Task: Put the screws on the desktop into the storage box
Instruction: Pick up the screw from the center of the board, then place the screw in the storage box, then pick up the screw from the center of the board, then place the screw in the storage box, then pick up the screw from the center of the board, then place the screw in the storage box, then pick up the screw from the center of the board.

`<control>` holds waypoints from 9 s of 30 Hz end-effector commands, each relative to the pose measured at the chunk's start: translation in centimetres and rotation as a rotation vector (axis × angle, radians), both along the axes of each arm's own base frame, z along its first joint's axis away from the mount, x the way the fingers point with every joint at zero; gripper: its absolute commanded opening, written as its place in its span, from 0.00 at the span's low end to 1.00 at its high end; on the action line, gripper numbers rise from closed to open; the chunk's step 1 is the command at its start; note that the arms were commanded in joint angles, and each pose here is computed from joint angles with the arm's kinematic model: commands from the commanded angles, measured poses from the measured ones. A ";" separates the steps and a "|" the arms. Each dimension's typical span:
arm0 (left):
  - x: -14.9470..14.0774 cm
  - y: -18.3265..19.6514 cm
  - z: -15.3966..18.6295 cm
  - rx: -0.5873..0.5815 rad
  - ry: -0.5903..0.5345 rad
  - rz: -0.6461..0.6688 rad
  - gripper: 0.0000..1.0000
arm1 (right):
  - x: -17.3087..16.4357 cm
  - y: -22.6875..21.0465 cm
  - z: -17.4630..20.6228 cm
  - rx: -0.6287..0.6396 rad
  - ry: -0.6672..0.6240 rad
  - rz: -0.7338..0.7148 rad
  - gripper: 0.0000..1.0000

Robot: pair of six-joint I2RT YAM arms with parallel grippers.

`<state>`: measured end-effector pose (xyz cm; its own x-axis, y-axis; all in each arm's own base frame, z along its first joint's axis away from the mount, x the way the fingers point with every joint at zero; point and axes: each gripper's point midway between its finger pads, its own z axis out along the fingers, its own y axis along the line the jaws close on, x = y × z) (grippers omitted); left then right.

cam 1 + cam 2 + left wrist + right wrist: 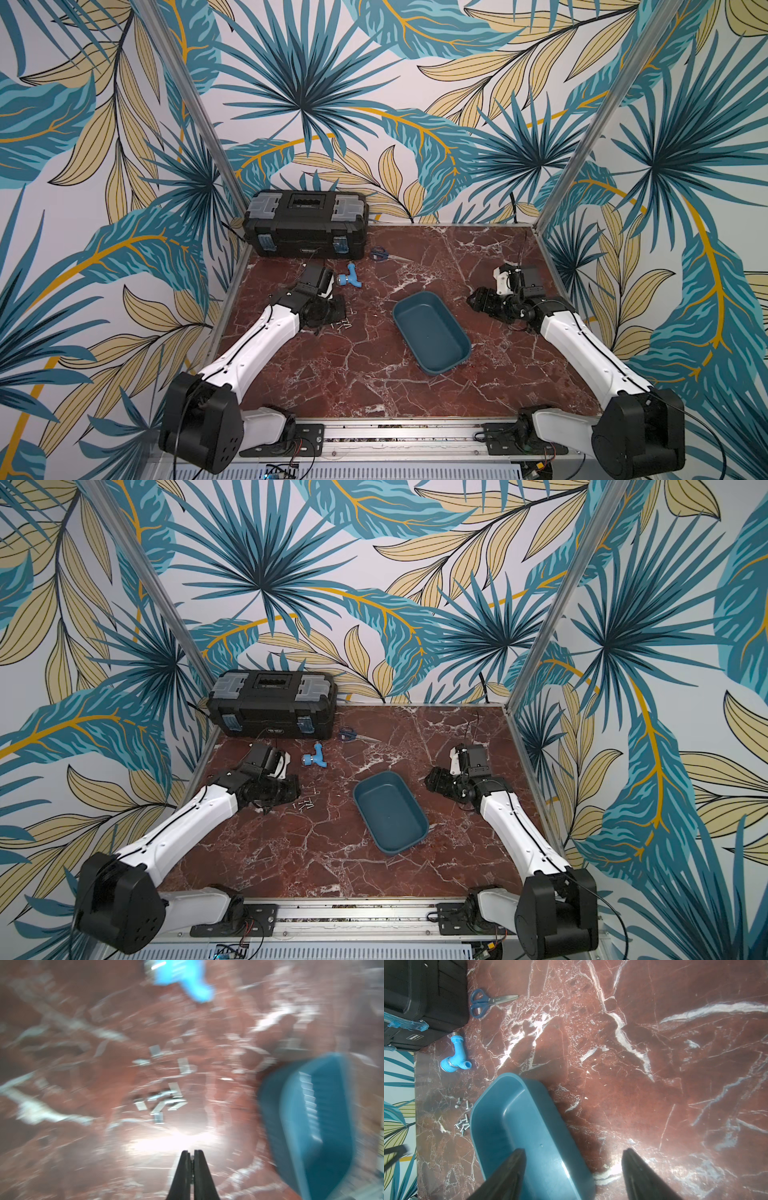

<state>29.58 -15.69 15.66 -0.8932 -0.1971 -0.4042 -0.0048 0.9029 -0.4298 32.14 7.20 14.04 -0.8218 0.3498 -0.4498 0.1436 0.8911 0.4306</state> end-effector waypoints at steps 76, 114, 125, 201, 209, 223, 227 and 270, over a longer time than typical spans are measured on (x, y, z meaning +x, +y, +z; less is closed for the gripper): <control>-6.3 13.1 5.4 0.308 -0.174 0.229 0.71 | 5.8 36.5 -9.6 -0.422 0.066 0.634 0.39; -5.8 13.1 4.5 0.319 -0.139 0.228 0.72 | 5.6 36.5 -11.8 -0.524 0.060 0.679 0.00; -5.6 12.3 3.4 0.298 -0.068 0.200 0.72 | 5.1 36.5 -1.0 -0.391 -0.106 0.659 0.00; 2.9 8.1 -12.3 0.381 0.258 0.166 0.00 | -5.3 18.6 -1.8 -0.377 -0.025 0.461 0.34; 2.6 4.6 -2.9 0.198 0.050 0.124 0.00 | -4.6 17.7 -0.5 -0.370 -0.064 0.426 0.30; -4.2 -16.2 3.4 -0.043 -0.076 -0.331 0.00 | -0.8 7.9 0.5 -0.191 -0.023 0.096 0.23; -4.5 -18.8 0.5 -0.009 -0.043 -0.360 0.00 | -1.1 5.2 0.2 -0.179 -0.016 0.008 0.23; -4.9 12.7 3.8 0.328 -0.166 0.272 0.60 | 4.8 38.0 -8.0 -0.303 -0.006 0.687 0.32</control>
